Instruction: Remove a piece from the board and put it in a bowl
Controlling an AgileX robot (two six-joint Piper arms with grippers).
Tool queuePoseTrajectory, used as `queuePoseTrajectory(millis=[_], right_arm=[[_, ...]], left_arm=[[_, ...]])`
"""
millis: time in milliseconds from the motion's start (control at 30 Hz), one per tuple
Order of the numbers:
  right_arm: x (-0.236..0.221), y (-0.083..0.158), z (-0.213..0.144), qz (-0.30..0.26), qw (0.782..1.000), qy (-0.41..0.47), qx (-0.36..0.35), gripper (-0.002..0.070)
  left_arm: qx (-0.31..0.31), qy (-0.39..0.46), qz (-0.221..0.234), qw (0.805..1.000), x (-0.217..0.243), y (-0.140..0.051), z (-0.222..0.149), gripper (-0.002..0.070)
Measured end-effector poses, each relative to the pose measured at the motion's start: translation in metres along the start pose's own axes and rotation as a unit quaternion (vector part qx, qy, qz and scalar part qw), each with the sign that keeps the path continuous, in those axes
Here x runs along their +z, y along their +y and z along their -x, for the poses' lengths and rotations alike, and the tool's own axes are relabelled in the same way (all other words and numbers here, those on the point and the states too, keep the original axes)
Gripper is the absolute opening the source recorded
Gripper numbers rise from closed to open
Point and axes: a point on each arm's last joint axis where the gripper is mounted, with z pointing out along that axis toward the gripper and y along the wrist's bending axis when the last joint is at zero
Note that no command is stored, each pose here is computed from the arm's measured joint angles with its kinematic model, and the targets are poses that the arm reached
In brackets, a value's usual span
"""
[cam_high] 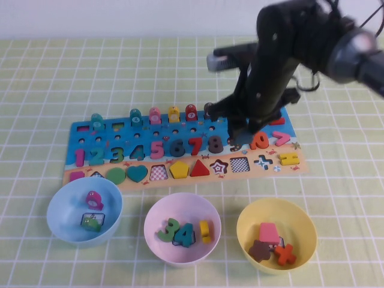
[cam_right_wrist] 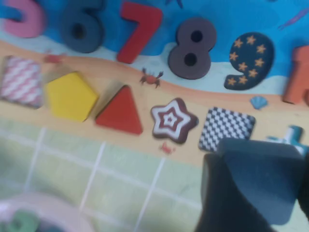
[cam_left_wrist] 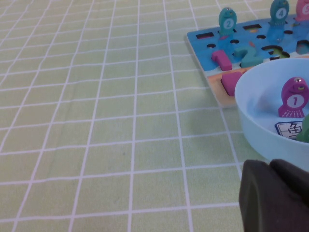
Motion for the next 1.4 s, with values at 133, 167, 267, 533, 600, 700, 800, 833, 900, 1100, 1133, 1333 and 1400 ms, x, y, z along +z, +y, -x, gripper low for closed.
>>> queuePoseTrajectory(millis=[133,167,267,533,600,700,800,833,900,1100,1133,1333,1400], right_arm=[[-0.035,0.001,-0.009,-0.001,1.0,-0.025,-0.012,0.0285],[-0.039,0.002,-0.011,-0.001,1.0,-0.027,-0.013,0.0285],[-0.039,0.002,-0.024,-0.004,1.0,-0.009,-0.019,0.0285],[-0.038,0.005,-0.097,-0.01,0.996,0.071,-0.053,0.0284],[-0.041,0.004,-0.115,-0.003,0.996,0.076,-0.051,0.0284],[-0.043,0.003,-0.135,0.006,0.997,0.065,-0.047,0.0284],[-0.037,0.001,-0.143,0.006,0.997,0.071,-0.043,0.0285],[-0.033,0.0,-0.144,0.005,0.996,0.076,-0.043,0.0284],[-0.028,0.0,-0.144,0.004,0.996,0.077,-0.041,0.0285],[-0.014,0.001,-0.14,0.004,0.996,0.079,-0.039,0.0312],[-0.011,0.001,-0.14,0.004,0.996,0.082,-0.039,0.0341],[-0.008,0.002,-0.138,0.006,0.996,0.077,-0.038,0.0589],[-0.012,0.002,-0.138,0.008,0.997,0.068,-0.038,0.0594]], left_arm=[[0.0,0.0,0.0,1.0,0.0,0.0,0.0,-0.0004],[0.0,0.0,0.0,1.0,0.0,0.0,0.0,-0.0004],[0.0,0.0,0.0,1.0,0.0,0.0,0.0,-0.0004],[0.0,0.0,0.0,1.0,0.0,0.0,0.0,-0.0004],[0.0,0.0,0.0,1.0,0.0,0.0,0.0,-0.0004],[0.0,0.0,0.0,1.0,0.0,0.0,0.0,-0.0004],[0.0,0.0,0.0,1.0,0.0,0.0,0.0,-0.0004],[0.0,0.0,0.0,1.0,0.0,0.0,0.0,-0.0004],[0.0,0.0,0.0,1.0,0.0,0.0,0.0,-0.0004],[0.0,0.0,0.0,1.0,0.0,0.0,0.0,-0.0004],[0.0,0.0,0.0,1.0,0.0,0.0,0.0,-0.0004],[0.0,0.0,0.0,1.0,0.0,0.0,0.0,-0.0004],[0.0,0.0,0.0,1.0,0.0,0.0,0.0,-0.0004]])
